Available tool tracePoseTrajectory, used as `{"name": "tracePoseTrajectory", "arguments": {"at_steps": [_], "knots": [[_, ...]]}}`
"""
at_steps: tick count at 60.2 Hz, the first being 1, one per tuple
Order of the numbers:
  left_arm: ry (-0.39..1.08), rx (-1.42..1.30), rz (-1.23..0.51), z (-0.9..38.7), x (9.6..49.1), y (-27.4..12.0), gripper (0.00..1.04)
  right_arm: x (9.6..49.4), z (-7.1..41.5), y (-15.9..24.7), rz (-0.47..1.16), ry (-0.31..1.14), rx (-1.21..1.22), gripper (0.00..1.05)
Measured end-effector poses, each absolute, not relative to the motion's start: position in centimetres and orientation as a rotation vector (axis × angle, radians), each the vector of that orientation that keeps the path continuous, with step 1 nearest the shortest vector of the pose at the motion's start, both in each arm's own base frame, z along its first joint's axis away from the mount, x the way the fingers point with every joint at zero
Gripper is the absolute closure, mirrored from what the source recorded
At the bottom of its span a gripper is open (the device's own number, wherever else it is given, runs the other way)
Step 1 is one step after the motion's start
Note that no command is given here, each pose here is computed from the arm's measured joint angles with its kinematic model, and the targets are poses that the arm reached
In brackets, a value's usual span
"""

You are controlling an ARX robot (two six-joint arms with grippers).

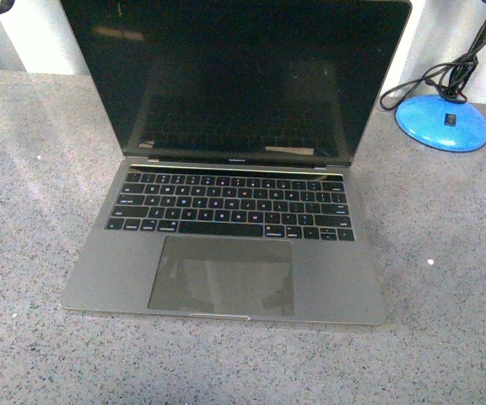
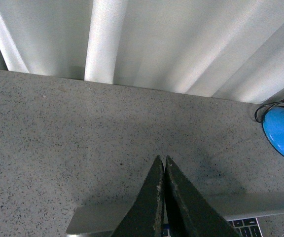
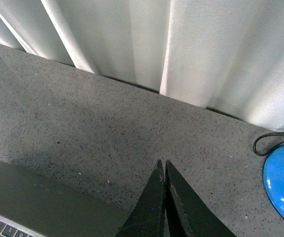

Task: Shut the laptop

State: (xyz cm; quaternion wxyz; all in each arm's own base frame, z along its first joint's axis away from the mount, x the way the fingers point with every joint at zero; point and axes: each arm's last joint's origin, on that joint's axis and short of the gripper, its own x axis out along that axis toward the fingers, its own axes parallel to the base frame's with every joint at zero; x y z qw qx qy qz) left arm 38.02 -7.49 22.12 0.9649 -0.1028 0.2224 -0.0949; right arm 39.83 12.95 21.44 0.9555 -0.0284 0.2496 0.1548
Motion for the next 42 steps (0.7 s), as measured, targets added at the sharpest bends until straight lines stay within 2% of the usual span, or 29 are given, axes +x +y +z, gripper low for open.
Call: {"name": "tracePoseTrajectory", "arguments": {"at_steps": [42], "knots": [[0.506,-0.250,-0.206,21.2,36.4,-7.6,1.01,38.0,20.1,13.6,0.280,0.567,-0.022,1.04]]}}
